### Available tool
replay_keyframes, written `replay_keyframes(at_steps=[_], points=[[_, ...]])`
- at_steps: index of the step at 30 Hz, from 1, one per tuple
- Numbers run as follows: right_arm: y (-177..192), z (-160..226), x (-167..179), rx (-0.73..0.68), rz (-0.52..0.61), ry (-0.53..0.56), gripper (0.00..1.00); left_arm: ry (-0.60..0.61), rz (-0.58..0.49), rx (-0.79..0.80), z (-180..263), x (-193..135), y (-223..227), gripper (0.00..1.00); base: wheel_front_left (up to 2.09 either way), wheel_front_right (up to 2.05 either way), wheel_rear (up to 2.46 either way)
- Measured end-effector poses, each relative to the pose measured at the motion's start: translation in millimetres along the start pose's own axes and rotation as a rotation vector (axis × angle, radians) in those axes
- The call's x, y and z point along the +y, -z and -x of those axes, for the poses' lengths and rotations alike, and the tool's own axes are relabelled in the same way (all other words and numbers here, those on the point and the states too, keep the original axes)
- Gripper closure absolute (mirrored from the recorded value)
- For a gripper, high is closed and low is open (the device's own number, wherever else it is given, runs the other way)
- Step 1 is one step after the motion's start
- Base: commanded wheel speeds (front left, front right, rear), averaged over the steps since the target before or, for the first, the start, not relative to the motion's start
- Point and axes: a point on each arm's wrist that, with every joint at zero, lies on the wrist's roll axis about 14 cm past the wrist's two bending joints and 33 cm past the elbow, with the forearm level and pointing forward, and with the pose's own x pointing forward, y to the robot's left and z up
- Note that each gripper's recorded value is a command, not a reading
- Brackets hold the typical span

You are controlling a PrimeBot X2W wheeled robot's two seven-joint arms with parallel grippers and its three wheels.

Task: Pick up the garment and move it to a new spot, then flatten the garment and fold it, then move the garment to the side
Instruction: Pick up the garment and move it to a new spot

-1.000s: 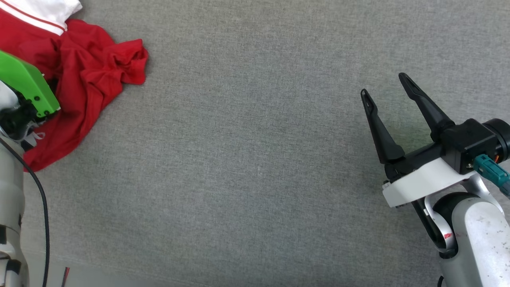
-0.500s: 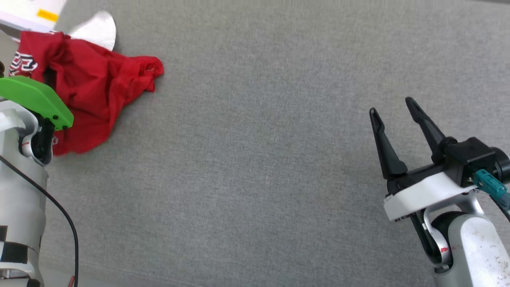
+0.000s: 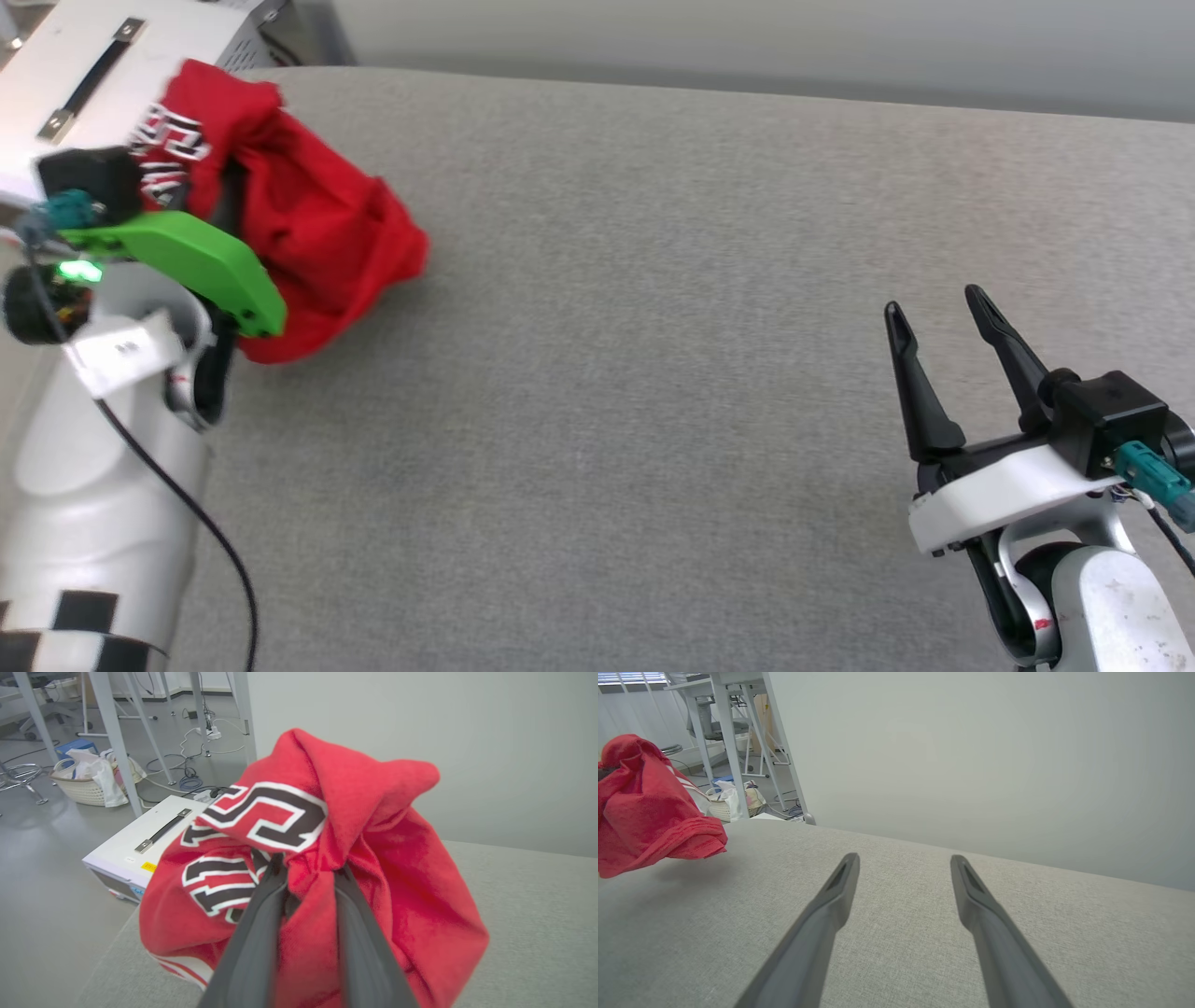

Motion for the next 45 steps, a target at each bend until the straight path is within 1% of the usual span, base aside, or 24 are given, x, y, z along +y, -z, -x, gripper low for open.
replay_keyframes(at_steps=[2, 6, 9, 12, 15, 18, 20, 22, 24, 27, 28, 29, 30, 34, 36, 40, 42, 45], points=[[-4, 8, -10, -0.006, 0.009, 0.034, 0.00, 0.068, 0.011, 0.006, -1, -29, 4, 1.00, 0.00, 0.00, 0.00], [-9, 29, -34, -0.006, 0.026, 0.121, 0.00, 0.231, 0.024, 0.045, 4, -97, 20, 1.00, 0.00, 0.00, 0.00], [-14, 46, -51, -0.010, 0.037, 0.186, 0.00, 0.387, 0.032, 0.071, 16, -159, 28, 1.00, 0.00, 0.00, 0.00], [-21, 61, -67, -0.020, 0.050, 0.246, 0.00, 0.561, 0.042, 0.103, 38, -226, 38, 1.00, 0.00, 0.00, 0.00], [-24, 70, -78, -0.024, 0.055, 0.286, 0.00, 0.721, 0.039, 0.147, 64, -282, 52, 1.00, 0.00, 0.00, 0.00], [-20, 74, -83, -0.013, 0.049, 0.307, 0.00, 0.854, 0.035, 0.244, 99, -324, 81, 1.00, 0.00, 0.00, 0.00], [-15, 74, -87, 0.001, 0.044, 0.318, 0.00, 0.913, 0.034, 0.307, 118, -339, 101, 1.00, 0.00, 0.00, 0.00], [-8, 73, -89, 0.019, 0.039, 0.322, 0.00, 0.954, 0.039, 0.370, 132, -347, 119, 1.00, 0.00, 0.00, 0.00], [-2, 72, -89, 0.033, 0.029, 0.322, 0.00, 0.969, 0.057, 0.412, 139, -350, 131, 1.00, 0.00, 0.00, 0.00], [6, 70, -90, 0.050, 0.018, 0.324, 0.00, 0.988, 0.066, 0.437, 145, -353, 140, 1.00, 0.00, 0.00, 0.00], [8, 70, -91, 0.054, 0.014, 0.324, 0.00, 0.991, 0.067, 0.436, 146, -353, 142, 0.59, 0.00, 0.00, 0.00], [10, 69, -90, 0.057, 0.012, 0.321, 0.00, 0.994, 0.065, 0.436, 148, -353, 143, 0.09, 0.00, 0.00, 0.00], [11, 68, -89, 0.058, 0.010, 0.317, 0.00, 0.992, 0.066, 0.430, 148, -352, 142, 0.00, 0.00, 0.00, 0.00], [7, 65, -85, 0.045, 0.007, 0.305, 0.00, 0.966, 0.077, 0.331, 141, -346, 123, 0.00, 0.00, 0.00, 0.00], [3, 65, -82, 0.033, 0.008, 0.296, 0.00, 0.947, 0.054, 0.291, 139, -343, 115, 0.00, 0.00, 0.00, 0.00], [-7, 63, -75, 0.007, 0.010, 0.277, 0.00, 0.897, 0.059, 0.151, 132, -335, 80, 0.00, 0.00, 0.00, 0.00], [-11, 63, -70, -0.001, 0.011, 0.265, 0.00, 0.840, 0.086, 0.064, 127, -325, 57, 0.00, 0.00, 0.00, 0.00], [-13, 64, -65, -0.002, 0.009, 0.252, 0.00, 0.742, 0.126, -0.024, 120, -303, 37, 0.00, 0.00, 0.00, 0.00]])
